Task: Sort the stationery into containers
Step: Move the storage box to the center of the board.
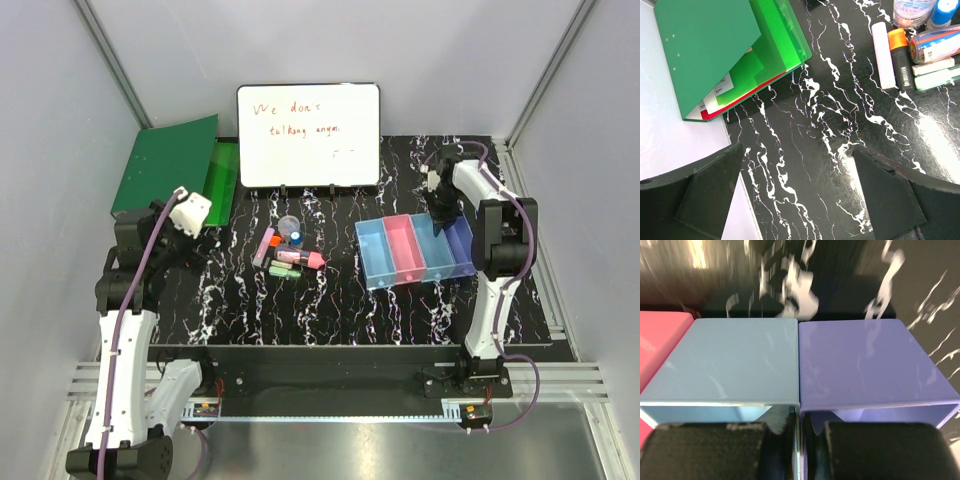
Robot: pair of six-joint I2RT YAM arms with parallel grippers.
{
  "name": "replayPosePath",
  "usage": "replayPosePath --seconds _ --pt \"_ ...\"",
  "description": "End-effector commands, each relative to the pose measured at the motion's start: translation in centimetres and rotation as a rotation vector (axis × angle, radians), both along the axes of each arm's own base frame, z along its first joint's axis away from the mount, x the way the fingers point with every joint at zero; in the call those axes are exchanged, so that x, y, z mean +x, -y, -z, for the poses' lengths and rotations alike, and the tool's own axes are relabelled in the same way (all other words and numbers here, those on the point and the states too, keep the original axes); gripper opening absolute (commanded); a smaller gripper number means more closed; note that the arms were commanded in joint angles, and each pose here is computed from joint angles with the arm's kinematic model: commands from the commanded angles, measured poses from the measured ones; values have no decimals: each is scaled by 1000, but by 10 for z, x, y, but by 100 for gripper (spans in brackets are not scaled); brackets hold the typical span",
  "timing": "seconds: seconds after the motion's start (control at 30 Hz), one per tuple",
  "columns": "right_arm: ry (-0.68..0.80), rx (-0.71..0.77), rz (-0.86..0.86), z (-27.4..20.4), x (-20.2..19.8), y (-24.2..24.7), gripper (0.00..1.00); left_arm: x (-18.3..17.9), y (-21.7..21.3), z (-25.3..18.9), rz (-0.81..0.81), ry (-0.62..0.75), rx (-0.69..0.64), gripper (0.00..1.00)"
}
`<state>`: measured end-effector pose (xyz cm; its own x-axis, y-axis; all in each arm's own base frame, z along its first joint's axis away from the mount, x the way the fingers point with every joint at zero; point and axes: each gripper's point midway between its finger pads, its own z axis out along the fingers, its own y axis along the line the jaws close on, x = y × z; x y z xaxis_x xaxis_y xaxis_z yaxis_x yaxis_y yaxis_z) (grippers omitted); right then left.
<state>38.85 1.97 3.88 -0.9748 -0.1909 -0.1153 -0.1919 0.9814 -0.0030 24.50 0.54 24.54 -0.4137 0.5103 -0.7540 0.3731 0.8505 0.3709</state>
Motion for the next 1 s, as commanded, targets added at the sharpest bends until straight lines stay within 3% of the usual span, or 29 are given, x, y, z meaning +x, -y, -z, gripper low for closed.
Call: replayPosePath --seconds 0.0,0.37,0.77,0.87,0.9,0.97 --pt "171 73 103 -12 60 -24 0 9 4 -10 23 39 -9 99" --pt "248 257 216 -26 112 -92 0 12 6 -7 39 19 -11 99" --pt "239 272 133 -13 114 -144 1 13 11 -4 64 7 -29 99" --pt "253 254 112 -17 112 -139 20 12 11 -3 66 8 -29 99" --pt "274 255 99 -19 114 -139 37 12 11 0 67 3 -28 99" --pt "285 259 84 -23 107 -138 55 11 13 2 75 3 -29 99"
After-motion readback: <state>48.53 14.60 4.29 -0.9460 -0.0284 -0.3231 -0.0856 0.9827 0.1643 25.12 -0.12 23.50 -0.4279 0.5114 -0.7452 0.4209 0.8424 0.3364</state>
